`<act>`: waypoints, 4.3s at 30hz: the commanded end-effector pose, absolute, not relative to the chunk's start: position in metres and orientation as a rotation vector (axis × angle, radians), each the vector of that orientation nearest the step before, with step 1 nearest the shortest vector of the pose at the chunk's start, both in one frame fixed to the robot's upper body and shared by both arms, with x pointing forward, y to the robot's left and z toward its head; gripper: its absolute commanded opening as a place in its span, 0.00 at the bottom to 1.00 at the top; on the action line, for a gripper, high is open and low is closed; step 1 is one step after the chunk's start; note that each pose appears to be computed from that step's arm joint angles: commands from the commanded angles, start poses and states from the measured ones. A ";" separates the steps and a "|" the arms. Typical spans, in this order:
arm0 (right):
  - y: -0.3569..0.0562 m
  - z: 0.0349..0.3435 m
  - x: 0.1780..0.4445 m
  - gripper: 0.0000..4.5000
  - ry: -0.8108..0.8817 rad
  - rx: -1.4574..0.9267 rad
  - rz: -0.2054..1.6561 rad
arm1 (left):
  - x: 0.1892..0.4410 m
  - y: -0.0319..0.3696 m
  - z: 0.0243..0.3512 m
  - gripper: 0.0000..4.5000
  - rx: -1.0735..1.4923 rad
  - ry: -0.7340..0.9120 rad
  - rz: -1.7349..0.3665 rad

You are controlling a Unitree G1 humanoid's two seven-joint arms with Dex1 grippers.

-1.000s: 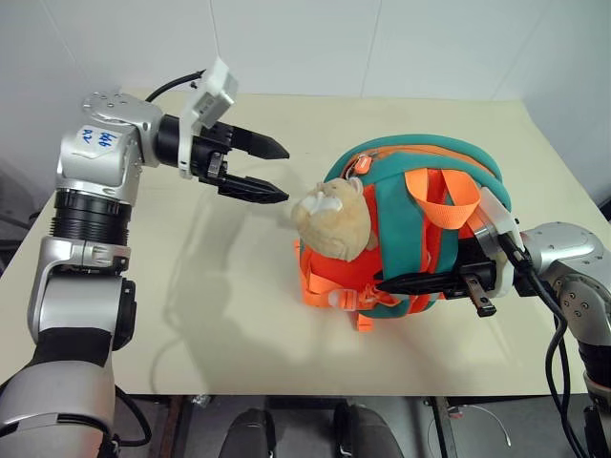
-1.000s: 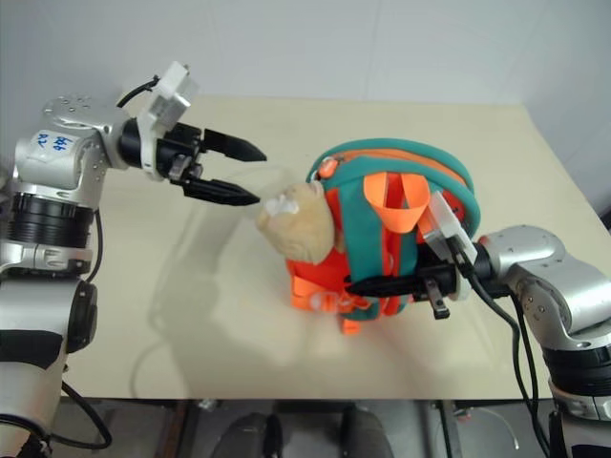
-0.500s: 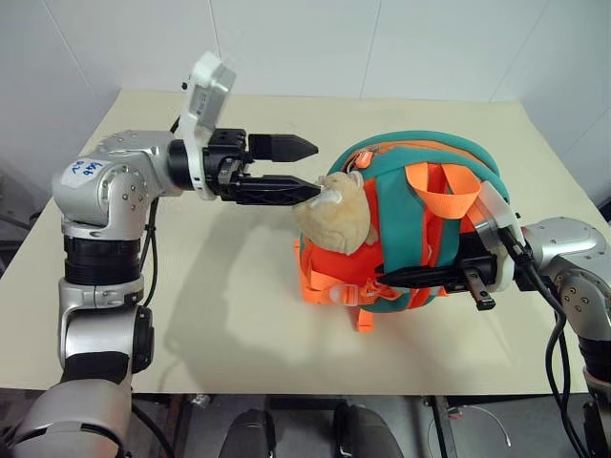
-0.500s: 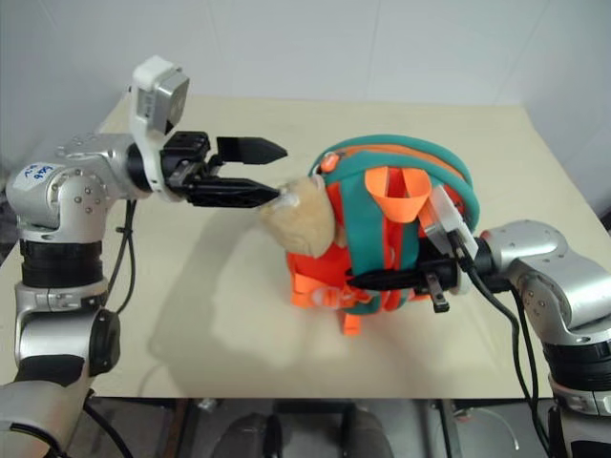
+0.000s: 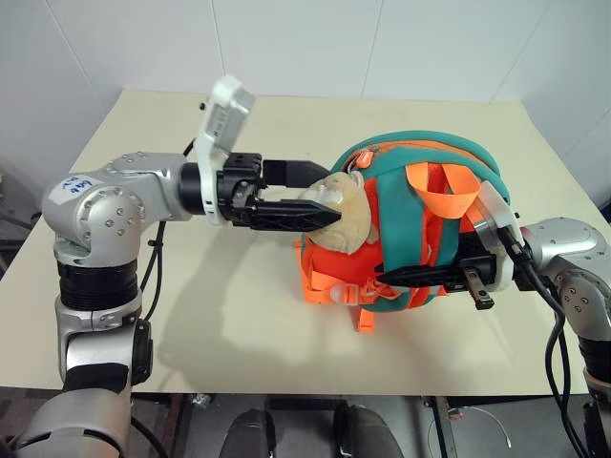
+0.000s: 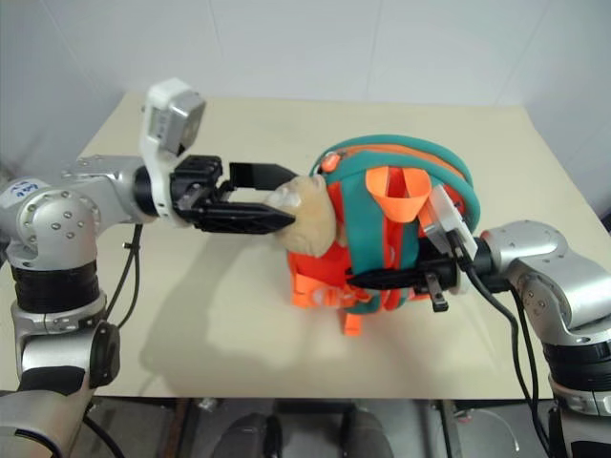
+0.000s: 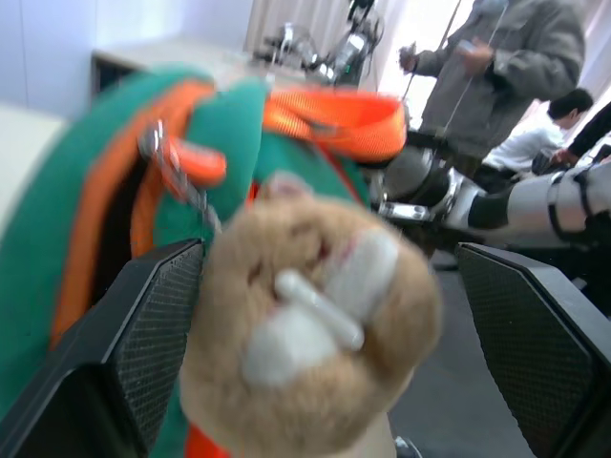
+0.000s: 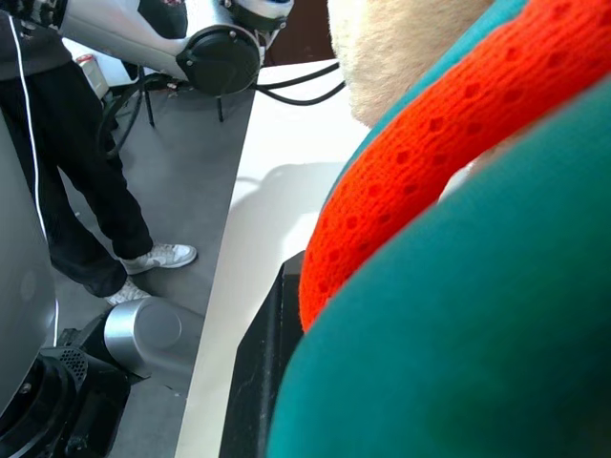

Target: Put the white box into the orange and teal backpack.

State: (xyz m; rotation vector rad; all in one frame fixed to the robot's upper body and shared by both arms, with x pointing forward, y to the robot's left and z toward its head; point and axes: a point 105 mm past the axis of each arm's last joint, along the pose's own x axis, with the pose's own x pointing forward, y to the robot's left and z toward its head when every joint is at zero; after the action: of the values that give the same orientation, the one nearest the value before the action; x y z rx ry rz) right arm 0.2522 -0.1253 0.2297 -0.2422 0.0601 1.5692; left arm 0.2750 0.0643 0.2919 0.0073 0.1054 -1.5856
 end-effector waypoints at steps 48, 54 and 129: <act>-0.138 0.225 0.249 0.12 0.043 -0.259 1.513 | 0.317 0.135 0.315 0.16 0.335 0.106 -1.387; -0.138 0.223 0.249 0.12 0.043 -0.255 1.501 | 0.321 0.154 0.298 0.16 0.380 0.241 -1.417; -0.148 0.227 0.263 0.95 0.099 -0.283 1.401 | 0.337 0.155 0.244 1.00 0.275 0.307 -1.383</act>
State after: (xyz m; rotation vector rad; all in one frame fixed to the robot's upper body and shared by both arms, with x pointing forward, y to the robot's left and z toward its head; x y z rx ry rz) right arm 0.2648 -0.1416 0.2136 -0.2448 0.1395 1.4178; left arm 0.3378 0.1498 0.2346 0.2177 0.3341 -1.4018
